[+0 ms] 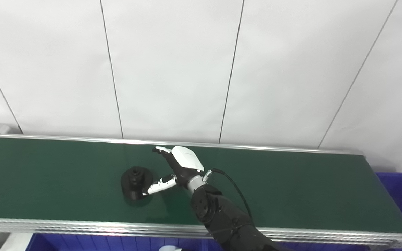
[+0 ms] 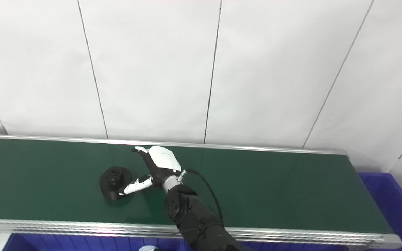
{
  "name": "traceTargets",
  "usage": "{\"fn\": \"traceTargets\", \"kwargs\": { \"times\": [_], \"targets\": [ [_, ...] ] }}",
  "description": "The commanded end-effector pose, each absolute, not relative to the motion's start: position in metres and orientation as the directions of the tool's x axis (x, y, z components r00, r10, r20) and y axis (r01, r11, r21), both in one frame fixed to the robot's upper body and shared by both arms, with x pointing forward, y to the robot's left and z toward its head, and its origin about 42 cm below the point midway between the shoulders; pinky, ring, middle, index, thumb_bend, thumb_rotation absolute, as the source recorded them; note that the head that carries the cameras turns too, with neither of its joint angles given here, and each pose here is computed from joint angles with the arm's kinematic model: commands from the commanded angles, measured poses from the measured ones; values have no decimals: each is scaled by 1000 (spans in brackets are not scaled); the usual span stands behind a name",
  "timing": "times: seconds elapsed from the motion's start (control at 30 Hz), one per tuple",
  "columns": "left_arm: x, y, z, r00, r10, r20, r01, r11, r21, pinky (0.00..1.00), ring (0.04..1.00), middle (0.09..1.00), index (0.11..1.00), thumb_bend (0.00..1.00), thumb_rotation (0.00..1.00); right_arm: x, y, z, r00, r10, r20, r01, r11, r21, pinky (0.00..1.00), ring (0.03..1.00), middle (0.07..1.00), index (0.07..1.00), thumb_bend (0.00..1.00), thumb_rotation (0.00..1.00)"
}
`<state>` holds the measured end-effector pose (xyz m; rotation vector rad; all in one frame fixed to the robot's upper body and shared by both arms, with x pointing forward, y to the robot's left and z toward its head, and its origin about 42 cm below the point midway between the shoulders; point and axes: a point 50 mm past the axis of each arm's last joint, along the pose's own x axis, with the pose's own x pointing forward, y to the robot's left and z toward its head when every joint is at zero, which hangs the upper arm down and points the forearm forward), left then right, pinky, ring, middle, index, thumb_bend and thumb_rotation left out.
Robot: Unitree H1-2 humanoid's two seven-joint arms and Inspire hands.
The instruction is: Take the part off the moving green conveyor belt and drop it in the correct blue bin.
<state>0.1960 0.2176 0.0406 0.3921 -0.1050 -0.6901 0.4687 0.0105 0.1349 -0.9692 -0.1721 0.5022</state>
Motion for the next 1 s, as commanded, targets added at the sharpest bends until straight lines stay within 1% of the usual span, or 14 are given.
{"fn": "traceTargets", "kwargs": {
  "times": [0.0,0.23,0.33,0.37,0.43,0.53,0.63,0.7,0.73,0.83,0.87,0.9,0.97],
  "targets": [
    [196,221,53,762,-647,24,585,703,405,802,890,944,913,447,470,477,34,170,853,521,22,-280,494,-823,757,840,876,873,1000,419],
    [187,223,57,765,-643,35,577,709,406,806,891,943,908,469,481,473,40,161,855,518,-22,-300,459,-836,720,802,847,863,1000,419],
    [184,225,61,766,-641,44,573,713,404,804,893,944,909,477,486,470,41,155,854,518,-53,-316,434,-844,716,798,835,825,1000,420],
    [184,225,62,766,-641,47,572,714,403,802,893,944,910,479,489,470,41,153,853,518,-58,-319,430,-845,694,766,790,798,1000,414],
    [182,226,64,767,-639,51,570,716,403,804,895,945,912,483,499,468,41,149,851,520,-74,-326,414,-850,691,745,755,770,1000,407],
    [182,227,65,770,-635,55,564,720,404,809,898,944,913,486,509,464,42,143,846,523,-103,-341,383,-859,698,738,747,746,1000,396],
    [183,228,66,772,-633,59,562,723,402,809,895,939,911,484,512,461,42,136,840,526,-137,-361,351,-864,664,712,716,703,1000,374],
    [185,228,67,773,-631,64,559,726,401,808,893,938,909,484,507,459,42,133,835,529,-155,-368,324,-872,661,713,712,697,1000,371],
    [185,228,68,774,-630,67,557,727,401,809,894,937,908,484,505,458,42,132,833,530,-158,-366,314,-876,676,720,712,697,1000,360],
    [186,229,71,778,-622,82,548,738,394,811,895,937,904,490,519,455,41,127,822,546,-160,-351,265,-898,725,757,733,682,1000,281],
    [186,229,72,781,-619,86,545,742,390,808,892,935,902,494,521,454,40,124,823,543,-167,-352,256,-900,731,755,732,667,1000,240],
    [186,229,73,782,-617,89,545,746,383,808,891,936,902,495,521,453,39,122,826,536,-174,-354,253,-900,685,729,716,654,1000,188],
    [186,229,74,784,-614,95,544,752,371,811,890,938,903,498,515,451,38,117,828,530,-185,-356,242,-902,614,669,665,615,961,86]
  ]
}}
